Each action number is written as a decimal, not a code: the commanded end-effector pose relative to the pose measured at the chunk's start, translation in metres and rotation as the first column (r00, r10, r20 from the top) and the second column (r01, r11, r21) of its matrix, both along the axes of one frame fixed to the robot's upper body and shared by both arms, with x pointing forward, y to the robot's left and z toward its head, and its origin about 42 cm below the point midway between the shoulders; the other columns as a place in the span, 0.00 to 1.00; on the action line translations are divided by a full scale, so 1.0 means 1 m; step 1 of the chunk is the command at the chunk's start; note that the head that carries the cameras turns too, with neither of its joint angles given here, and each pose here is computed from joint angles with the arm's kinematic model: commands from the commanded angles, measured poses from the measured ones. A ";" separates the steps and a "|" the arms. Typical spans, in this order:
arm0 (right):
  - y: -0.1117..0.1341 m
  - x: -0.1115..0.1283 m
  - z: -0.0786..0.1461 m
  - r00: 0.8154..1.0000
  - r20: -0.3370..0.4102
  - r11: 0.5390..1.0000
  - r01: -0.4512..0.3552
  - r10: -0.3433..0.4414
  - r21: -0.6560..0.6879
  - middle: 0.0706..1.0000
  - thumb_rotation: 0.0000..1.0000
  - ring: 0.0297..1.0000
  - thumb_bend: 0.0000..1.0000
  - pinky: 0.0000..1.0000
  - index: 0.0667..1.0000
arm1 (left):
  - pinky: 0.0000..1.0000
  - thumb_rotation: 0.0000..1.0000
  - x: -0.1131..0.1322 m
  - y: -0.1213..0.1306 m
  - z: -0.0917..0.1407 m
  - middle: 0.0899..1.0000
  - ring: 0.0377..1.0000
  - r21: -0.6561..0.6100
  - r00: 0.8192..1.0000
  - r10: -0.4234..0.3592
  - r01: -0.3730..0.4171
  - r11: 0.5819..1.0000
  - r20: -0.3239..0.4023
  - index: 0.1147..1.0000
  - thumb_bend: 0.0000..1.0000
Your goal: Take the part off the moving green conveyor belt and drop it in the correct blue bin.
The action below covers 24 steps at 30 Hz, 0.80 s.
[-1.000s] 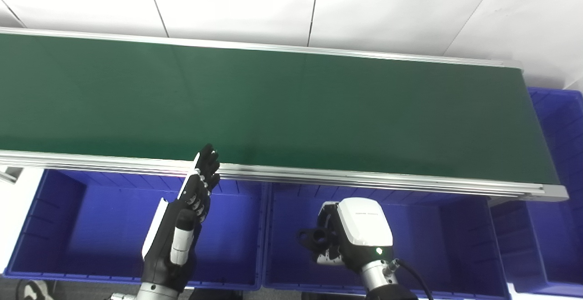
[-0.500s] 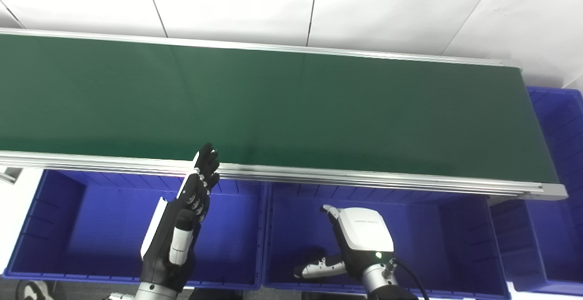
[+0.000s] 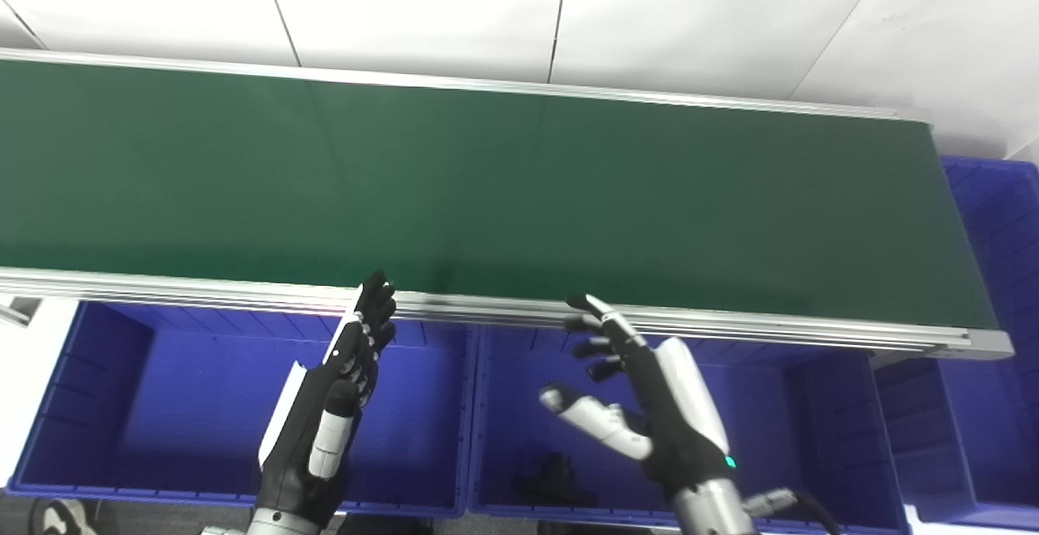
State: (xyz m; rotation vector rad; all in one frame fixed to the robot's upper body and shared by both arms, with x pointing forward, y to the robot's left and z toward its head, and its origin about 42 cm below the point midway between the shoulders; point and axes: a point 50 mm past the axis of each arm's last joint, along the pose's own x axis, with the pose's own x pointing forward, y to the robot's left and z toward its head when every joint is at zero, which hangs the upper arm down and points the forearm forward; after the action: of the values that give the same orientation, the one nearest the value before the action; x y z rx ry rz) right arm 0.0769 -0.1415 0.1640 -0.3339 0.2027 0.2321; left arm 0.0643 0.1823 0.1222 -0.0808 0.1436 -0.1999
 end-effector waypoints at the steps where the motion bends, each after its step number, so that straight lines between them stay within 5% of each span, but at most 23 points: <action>1: 0.019 -0.037 0.039 0.988 -0.038 0.894 0.150 -0.148 0.422 0.82 0.94 0.78 0.83 0.71 0.84 | 1.00 0.96 -0.005 0.005 0.009 1.00 1.00 -0.002 0.997 -0.001 0.001 1.000 0.072 1.00 0.81; 7: 0.033 -0.058 0.002 0.952 0.010 0.829 0.261 -0.305 0.495 0.84 0.99 0.78 0.78 0.75 0.88 | 1.00 0.95 -0.002 0.011 0.005 1.00 1.00 0.013 0.997 -0.007 0.006 1.000 0.071 1.00 0.85; 12: 0.031 -0.048 -0.035 0.958 0.050 0.880 0.236 -0.281 0.411 0.88 0.97 0.83 0.79 0.77 0.89 | 1.00 0.98 -0.002 0.013 -0.002 1.00 1.00 0.028 0.997 -0.022 0.020 0.999 0.075 1.00 0.83; 24: 0.032 -0.046 -0.054 0.960 0.075 0.906 0.226 -0.269 0.357 0.89 1.00 0.84 0.81 0.80 0.91 | 1.00 0.95 0.000 0.010 -0.004 1.00 1.00 0.004 0.997 -0.017 0.016 1.000 0.081 1.00 0.85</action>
State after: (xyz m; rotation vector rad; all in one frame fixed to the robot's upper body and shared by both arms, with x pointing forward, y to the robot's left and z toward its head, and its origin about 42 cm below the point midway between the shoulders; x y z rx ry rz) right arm 0.0112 -0.1417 0.1089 -0.0067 0.1712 -0.0328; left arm 0.0631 0.1934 0.1127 -0.0507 0.1133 -0.2102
